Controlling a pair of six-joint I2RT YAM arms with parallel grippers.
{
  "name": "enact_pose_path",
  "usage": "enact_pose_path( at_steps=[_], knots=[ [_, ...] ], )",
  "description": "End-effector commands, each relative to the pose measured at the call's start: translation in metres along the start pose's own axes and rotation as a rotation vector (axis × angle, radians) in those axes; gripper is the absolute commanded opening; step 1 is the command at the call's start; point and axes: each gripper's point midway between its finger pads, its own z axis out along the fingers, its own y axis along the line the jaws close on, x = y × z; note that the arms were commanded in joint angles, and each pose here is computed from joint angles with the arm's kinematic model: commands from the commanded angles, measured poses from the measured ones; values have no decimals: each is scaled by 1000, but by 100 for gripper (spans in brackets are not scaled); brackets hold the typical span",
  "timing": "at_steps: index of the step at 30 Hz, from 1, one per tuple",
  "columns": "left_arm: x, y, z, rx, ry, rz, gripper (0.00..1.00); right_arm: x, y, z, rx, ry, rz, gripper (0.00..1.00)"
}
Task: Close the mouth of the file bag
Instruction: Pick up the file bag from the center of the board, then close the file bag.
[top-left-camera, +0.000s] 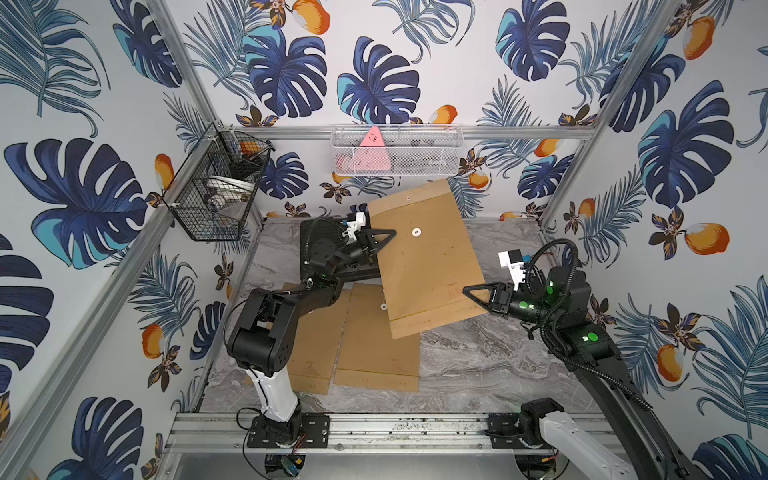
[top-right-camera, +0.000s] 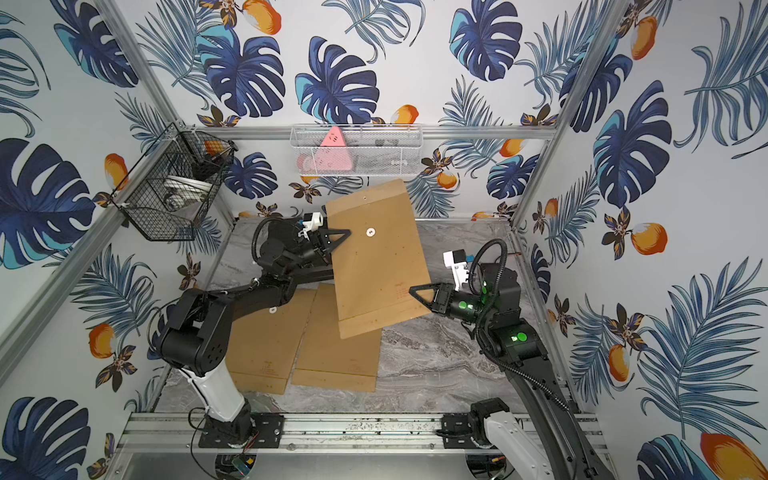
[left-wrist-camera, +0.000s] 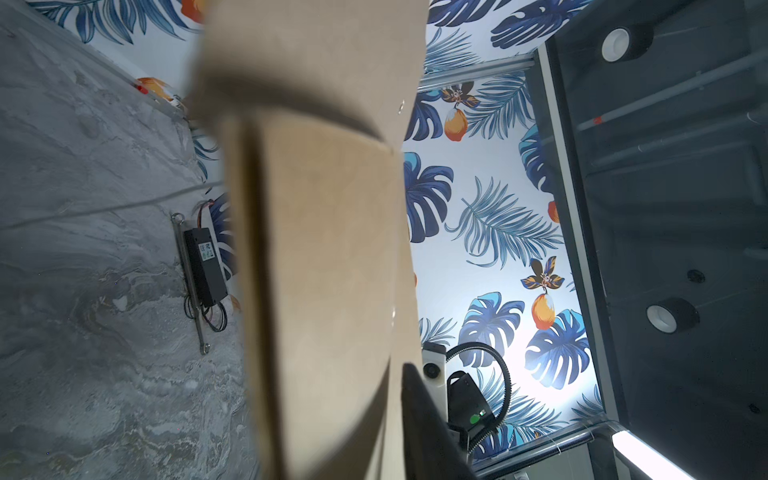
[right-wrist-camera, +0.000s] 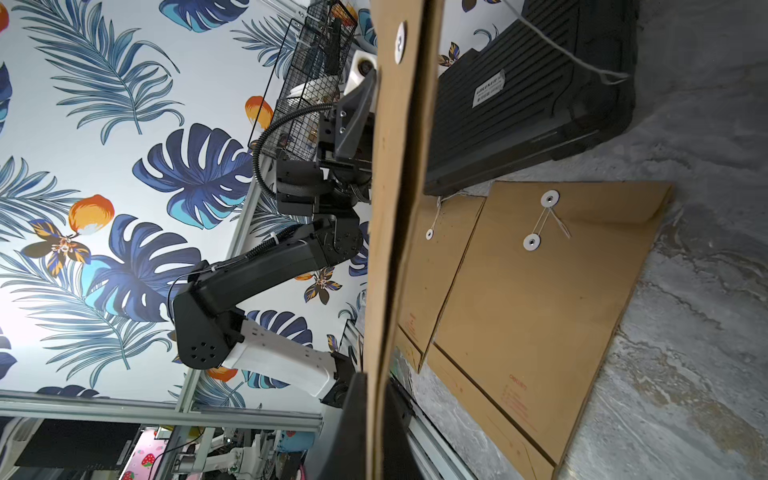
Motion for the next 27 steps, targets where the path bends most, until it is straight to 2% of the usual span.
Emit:
enact_pose_path(
  at_steps=[1, 3, 4, 5, 6, 7, 9, 11, 12, 14, 17, 22, 27],
  knots=[
    [1, -22, 0, 13, 27, 107, 9, -9, 4, 3, -51, -55, 30, 0],
    [2, -24, -2, -9, 30, 133, 4, -9, -2, 7, -58, -52, 56, 2],
    [1, -26, -3, -15, 29, 149, 0, -7, -6, 8, -57, -47, 67, 7],
    [1, -28, -4, -20, 30, 160, 0, -6, -8, 9, -50, -40, 68, 16],
    [-1, -29, -6, -28, 29, 172, 0, -4, -13, 10, -29, -34, 70, 35],
    [-3, -30, -8, -32, 31, 186, 0, -2, -19, 9, 3, -32, 70, 45],
    [-7, -34, -12, -50, 33, 216, 0, -4, -35, 4, 104, -61, 74, 58],
    [-6, -37, -14, -84, 60, 271, 0, -12, -73, -8, 299, -117, 153, 66],
    [-3, -38, -14, -108, 82, 309, 0, -18, -94, -15, 384, -132, 214, 68],
    [3, -37, -14, -163, 120, 389, 0, -31, -116, -26, 463, -149, 309, 74],
    [17, -36, -14, -245, 208, 521, 0, -67, -109, -36, 529, -212, 264, 78],
    [65, -38, -9, -344, 447, 799, 0, -136, -49, -51, 537, -331, 81, 78],
    [119, -43, -5, -342, 665, 999, 0, -173, 6, -48, 460, -311, -34, 76]
  ],
)
